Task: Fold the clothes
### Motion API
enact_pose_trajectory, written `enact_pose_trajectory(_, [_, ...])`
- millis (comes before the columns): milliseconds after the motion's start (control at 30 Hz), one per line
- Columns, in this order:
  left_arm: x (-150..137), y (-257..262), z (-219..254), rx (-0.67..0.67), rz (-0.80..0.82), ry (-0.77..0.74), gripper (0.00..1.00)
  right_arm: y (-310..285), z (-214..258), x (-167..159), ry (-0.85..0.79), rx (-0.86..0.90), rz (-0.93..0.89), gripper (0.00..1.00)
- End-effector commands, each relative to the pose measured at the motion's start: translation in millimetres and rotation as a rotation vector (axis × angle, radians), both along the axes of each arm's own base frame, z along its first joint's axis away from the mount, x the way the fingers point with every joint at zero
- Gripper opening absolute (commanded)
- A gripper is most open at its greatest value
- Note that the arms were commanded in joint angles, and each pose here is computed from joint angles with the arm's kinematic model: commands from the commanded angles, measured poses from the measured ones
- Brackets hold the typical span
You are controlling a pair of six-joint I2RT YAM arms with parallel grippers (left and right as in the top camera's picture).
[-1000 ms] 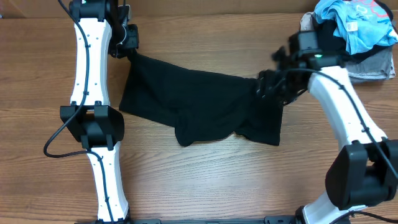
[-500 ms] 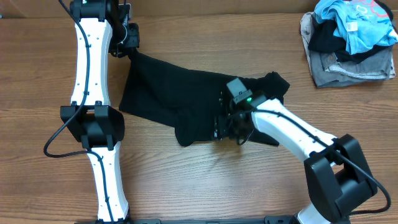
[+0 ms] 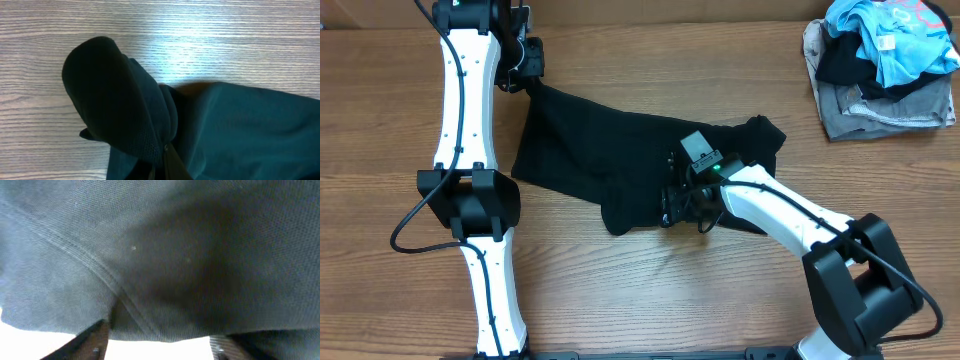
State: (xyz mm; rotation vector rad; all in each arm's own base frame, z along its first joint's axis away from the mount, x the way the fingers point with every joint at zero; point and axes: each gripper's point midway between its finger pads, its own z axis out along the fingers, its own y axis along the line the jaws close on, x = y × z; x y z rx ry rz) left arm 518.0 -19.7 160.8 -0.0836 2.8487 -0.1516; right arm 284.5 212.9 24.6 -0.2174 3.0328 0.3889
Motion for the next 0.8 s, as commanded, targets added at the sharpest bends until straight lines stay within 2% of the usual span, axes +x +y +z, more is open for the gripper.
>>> enact_pose_trajectory(0, [-0.4, -5.5, 1.3, -0.015, 0.003, 0.0, 0.04, -2.8, -6.9, 1.0, 0.0, -0.02, 0.019, 0.49])
enact_pose_trajectory(167, [-0.4, -5.4, 1.3, -0.015, 0.003, 0.0, 0.04, -8.6, -7.9, 4.1, -0.016, -0.052, 0.011, 0.09])
enact_pose_trajectory(200, [-0.3, -5.5, 1.3, -0.015, 0.003, -0.001, 0.04, -10.1, -8.2, 5.0, -0.021, -0.061, 0.008, 0.04])
enact_pose_trajectory(400, [-5.1, -5.2, 3.6, -0.015, 0.003, 0.011, 0.04, -27.4, 6.1, 8.1, -0.008, -0.081, -0.046, 0.04])
enact_pose_trajectory(567, [-20.7, -1.8, 18.6, -0.014, 0.01, 0.034, 0.04, -57.8, 54.6, 3.9, 0.001, -0.082, -0.12, 0.04])
enact_pose_trajectory(767, [-40.4, -4.9, 32.5, -0.015, 0.005, 0.068, 0.04, -99.3, 107.9, -21.5, 0.042, -0.047, -0.181, 0.04])
